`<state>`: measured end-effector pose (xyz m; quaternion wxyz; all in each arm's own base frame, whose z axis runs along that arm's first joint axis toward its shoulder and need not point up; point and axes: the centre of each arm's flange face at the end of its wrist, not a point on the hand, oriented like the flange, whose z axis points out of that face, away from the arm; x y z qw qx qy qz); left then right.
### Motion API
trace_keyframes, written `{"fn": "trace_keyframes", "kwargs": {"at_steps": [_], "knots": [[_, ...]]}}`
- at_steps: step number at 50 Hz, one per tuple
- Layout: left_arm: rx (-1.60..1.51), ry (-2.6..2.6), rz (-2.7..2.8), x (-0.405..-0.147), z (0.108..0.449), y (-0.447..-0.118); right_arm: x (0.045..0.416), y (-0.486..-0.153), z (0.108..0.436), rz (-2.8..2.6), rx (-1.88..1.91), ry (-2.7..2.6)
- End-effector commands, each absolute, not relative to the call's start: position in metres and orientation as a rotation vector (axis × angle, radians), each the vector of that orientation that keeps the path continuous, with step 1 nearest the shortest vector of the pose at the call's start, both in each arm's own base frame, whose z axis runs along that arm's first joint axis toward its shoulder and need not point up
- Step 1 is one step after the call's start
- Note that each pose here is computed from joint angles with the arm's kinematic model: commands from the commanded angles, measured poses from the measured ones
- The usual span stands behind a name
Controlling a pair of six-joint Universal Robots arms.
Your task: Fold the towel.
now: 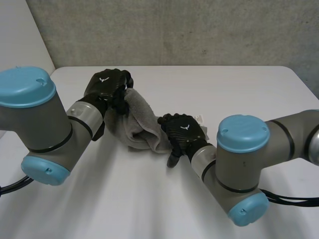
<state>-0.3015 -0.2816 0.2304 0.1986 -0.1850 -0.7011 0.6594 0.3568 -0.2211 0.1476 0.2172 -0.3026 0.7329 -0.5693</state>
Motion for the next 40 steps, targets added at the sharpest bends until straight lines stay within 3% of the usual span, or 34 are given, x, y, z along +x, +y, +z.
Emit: {"fn": "trace_keyframes", "kwargs": {"at_steps": [1,14,27,33,40], "knots": [[-0.515,-1.948,1.845,-0.303,0.236,-0.277,0.369,-0.231,0.128,-1.537,-0.829,2.032],[-0.511,-1.942,1.854,-0.303,0.239,-0.278,0.382,-0.242,0.114,-1.59,-0.9,2.02],[-0.482,-1.957,1.883,-0.294,0.24,-0.289,0.36,-0.272,0.183,-1.765,-0.801,1.934],[-0.479,-1.959,1.885,-0.293,0.24,-0.29,0.36,-0.268,0.176,-1.69,-0.871,1.915],[-0.478,-1.962,1.878,-0.293,0.239,-0.289,0.362,-0.267,0.143,-1.601,-0.897,1.977]]}}
